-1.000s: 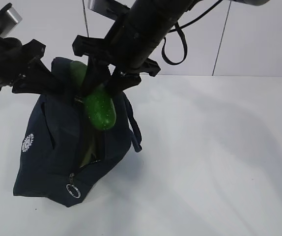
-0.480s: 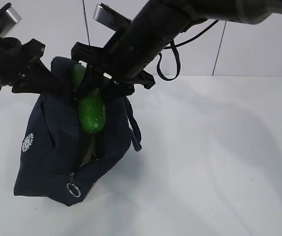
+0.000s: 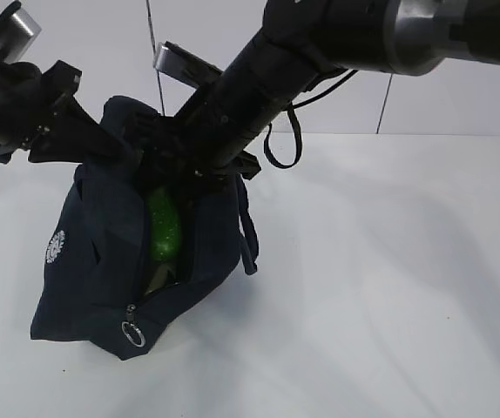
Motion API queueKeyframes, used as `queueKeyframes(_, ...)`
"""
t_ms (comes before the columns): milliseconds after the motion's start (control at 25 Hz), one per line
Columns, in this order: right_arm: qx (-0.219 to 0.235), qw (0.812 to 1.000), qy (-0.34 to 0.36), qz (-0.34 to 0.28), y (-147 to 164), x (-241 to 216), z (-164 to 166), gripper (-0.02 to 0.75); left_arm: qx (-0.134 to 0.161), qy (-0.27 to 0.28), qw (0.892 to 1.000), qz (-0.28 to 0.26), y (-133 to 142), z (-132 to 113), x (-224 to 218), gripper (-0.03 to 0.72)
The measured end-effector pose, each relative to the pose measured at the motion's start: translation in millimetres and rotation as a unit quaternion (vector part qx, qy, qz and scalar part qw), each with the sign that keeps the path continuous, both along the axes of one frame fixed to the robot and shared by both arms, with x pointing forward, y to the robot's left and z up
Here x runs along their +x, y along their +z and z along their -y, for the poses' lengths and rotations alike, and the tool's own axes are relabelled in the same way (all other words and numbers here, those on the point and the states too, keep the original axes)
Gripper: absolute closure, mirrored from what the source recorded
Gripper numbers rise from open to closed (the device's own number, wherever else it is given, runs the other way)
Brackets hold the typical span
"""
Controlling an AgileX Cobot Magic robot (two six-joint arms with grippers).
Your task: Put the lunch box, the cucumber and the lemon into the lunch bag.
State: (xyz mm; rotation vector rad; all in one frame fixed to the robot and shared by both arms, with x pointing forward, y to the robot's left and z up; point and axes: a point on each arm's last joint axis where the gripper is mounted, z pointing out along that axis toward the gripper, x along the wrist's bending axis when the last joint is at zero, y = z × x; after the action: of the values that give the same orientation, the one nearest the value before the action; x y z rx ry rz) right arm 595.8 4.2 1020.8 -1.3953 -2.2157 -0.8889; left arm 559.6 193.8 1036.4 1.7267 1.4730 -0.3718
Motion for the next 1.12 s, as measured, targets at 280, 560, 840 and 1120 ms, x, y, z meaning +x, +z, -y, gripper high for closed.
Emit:
queueKeyframes(280, 0.014, 0.997, 0.058, 0.042, 0.5, -1.5, -2.1, 0.331, -0.004, -0.007, 1.0, -0.006, -0.2, 0.8, -1.8, 0.683)
queueKeyframes(560, 0.016, 0.995, 0.093, 0.028, 0.2, -7.1, -1.3, 0.281, -0.003, -0.01, 1.0, -0.007, -0.3, 0.8, -2.3, 0.683)
queueKeyframes(840, 0.003, 0.991, 0.132, 0.017, 9.7, -10.4, 3.4, 0.279, 0.001, -0.011, 1.0, -0.004, -0.7, 0.3, -2.0, 0.683)
queueKeyframes(1120, -0.059, 0.988, 0.114, 0.087, 49.4, -3.8, 17.0, 0.279, 0.014, -0.003, 1.0, 0.005, -1.9, -1.5, 0.1, 0.683)
